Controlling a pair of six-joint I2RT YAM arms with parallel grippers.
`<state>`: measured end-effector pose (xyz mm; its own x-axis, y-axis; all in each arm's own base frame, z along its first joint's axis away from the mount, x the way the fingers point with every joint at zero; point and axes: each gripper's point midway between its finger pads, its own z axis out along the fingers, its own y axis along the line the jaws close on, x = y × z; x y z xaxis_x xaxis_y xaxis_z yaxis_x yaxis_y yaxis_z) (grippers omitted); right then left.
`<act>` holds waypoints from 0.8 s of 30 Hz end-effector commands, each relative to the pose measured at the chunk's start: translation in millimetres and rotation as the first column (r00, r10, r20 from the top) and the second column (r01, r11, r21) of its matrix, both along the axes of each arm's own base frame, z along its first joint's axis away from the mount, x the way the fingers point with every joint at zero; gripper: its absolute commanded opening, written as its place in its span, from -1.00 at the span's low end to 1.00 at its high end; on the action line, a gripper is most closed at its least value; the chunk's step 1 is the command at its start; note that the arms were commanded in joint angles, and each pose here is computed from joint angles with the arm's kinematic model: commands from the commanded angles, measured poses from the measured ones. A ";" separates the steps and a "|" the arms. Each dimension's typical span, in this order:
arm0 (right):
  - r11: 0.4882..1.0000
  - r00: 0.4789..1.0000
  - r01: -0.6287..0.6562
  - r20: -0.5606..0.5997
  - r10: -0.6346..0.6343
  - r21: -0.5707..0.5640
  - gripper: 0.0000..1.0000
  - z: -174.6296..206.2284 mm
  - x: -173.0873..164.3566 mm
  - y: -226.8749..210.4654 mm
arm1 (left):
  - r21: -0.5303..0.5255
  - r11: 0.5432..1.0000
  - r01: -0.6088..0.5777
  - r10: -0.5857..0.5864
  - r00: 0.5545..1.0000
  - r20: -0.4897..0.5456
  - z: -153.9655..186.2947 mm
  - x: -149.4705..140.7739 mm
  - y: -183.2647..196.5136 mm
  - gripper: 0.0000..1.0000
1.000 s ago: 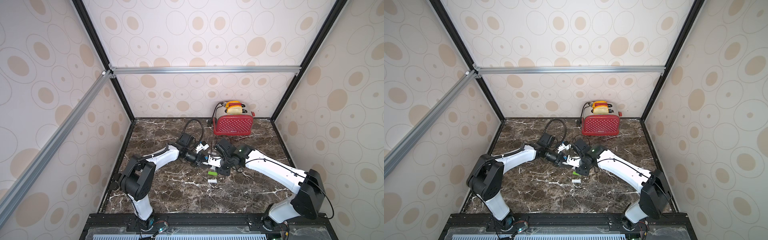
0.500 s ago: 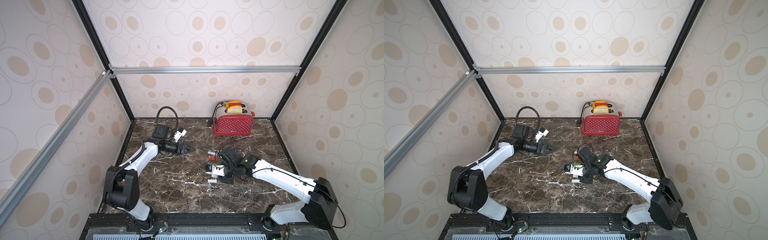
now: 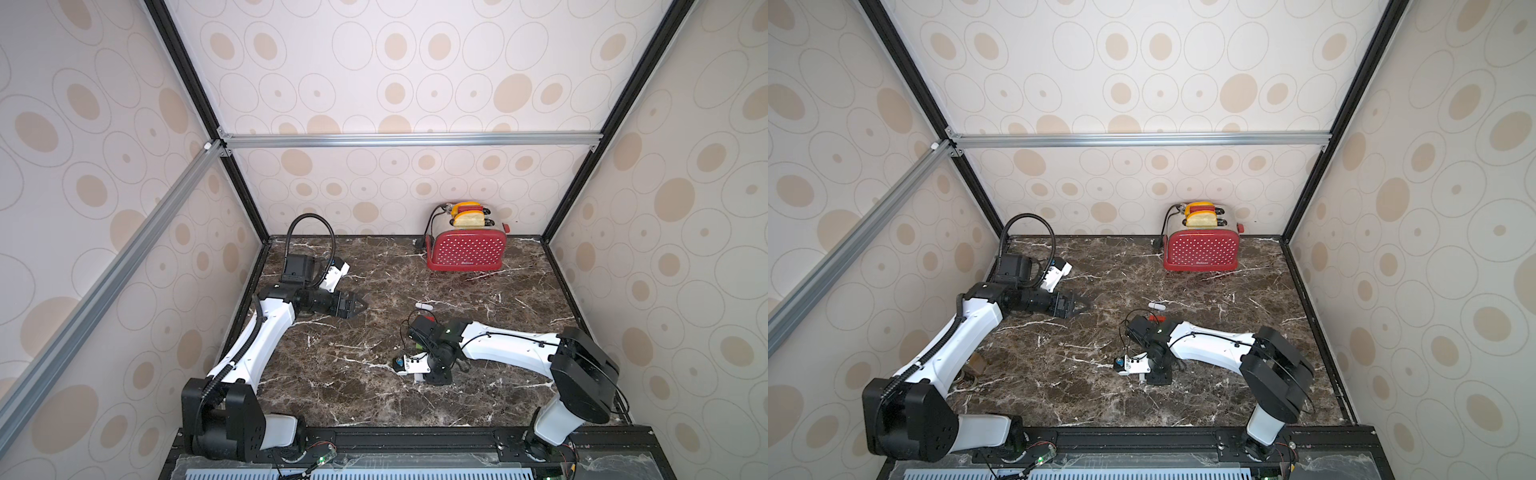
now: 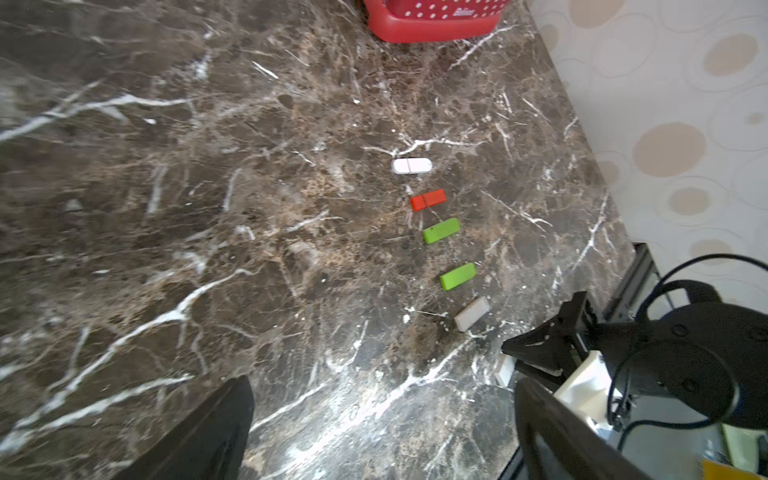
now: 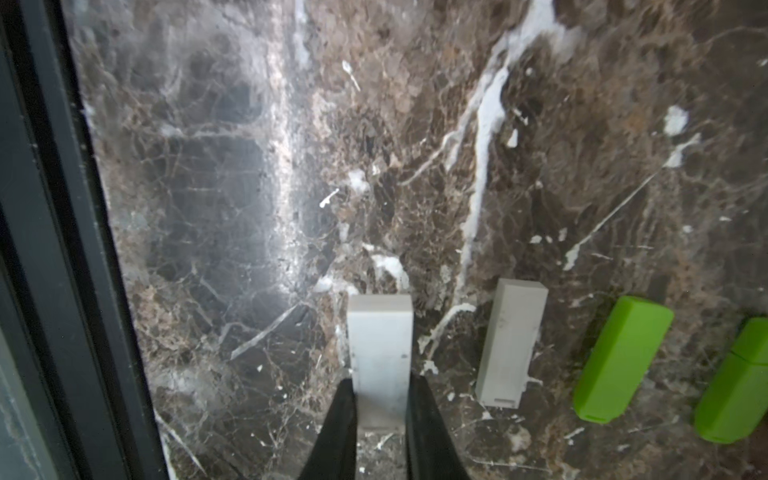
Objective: Close the usb drive cover
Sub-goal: Place the USB drive at the center of the board.
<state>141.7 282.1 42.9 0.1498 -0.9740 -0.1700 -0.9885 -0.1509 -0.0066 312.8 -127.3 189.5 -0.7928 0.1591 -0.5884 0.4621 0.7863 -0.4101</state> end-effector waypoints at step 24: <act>0.984 0.999 0.033 0.008 -0.032 -0.176 -0.45 -31.5 -7.3 -22.0 | 0.302 0.919 -0.255 0.188 0.954 0.234 -12.9 14.0 73.9 0.98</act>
